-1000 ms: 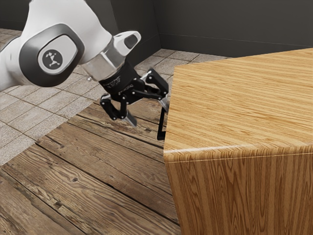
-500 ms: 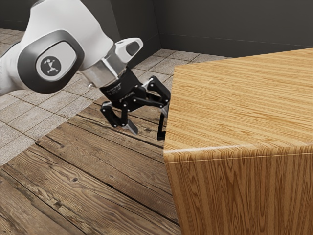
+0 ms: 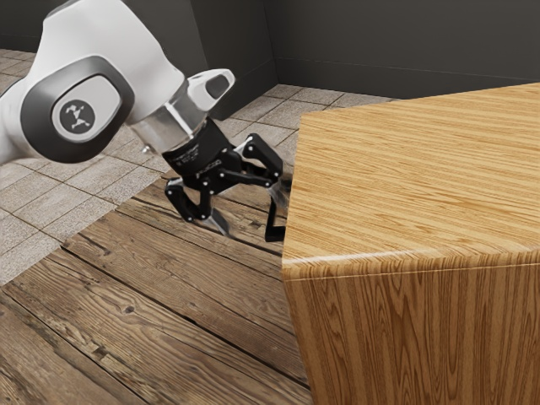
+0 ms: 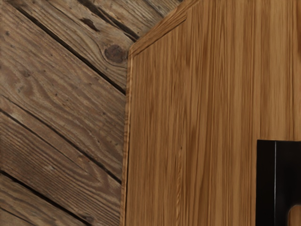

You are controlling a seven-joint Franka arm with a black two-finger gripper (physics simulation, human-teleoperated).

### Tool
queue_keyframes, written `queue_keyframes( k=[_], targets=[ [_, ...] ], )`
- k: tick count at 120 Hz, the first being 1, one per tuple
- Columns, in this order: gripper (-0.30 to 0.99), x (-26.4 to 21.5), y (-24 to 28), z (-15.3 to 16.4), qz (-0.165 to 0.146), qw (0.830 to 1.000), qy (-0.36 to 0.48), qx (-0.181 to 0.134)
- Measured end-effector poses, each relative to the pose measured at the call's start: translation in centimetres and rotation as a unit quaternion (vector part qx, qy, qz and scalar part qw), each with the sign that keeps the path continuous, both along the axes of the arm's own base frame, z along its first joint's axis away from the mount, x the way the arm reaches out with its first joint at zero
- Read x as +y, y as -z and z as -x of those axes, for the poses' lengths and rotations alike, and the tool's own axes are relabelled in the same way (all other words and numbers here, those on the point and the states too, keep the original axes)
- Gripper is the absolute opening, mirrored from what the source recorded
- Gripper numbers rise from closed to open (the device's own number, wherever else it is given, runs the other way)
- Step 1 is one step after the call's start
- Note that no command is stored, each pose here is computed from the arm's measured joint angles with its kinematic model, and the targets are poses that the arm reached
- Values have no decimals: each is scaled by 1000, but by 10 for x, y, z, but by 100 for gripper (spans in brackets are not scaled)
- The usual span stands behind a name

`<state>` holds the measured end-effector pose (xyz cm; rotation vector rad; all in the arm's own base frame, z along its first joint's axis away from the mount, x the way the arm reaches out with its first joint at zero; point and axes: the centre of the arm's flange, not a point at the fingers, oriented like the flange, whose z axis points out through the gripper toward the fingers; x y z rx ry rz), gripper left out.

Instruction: Pull the drawer handle with one arm to open the drawer

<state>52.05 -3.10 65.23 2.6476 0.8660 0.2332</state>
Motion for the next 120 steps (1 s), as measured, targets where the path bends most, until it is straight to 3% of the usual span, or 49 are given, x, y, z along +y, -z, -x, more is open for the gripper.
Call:
queue_keyframes(
  k=[62, 120],
  targets=[
    [69, 35, 14, 19, 18, 1000, -8, 12],
    [69, 79, 11, 58, 39, 999, -20, -1]
  ],
)
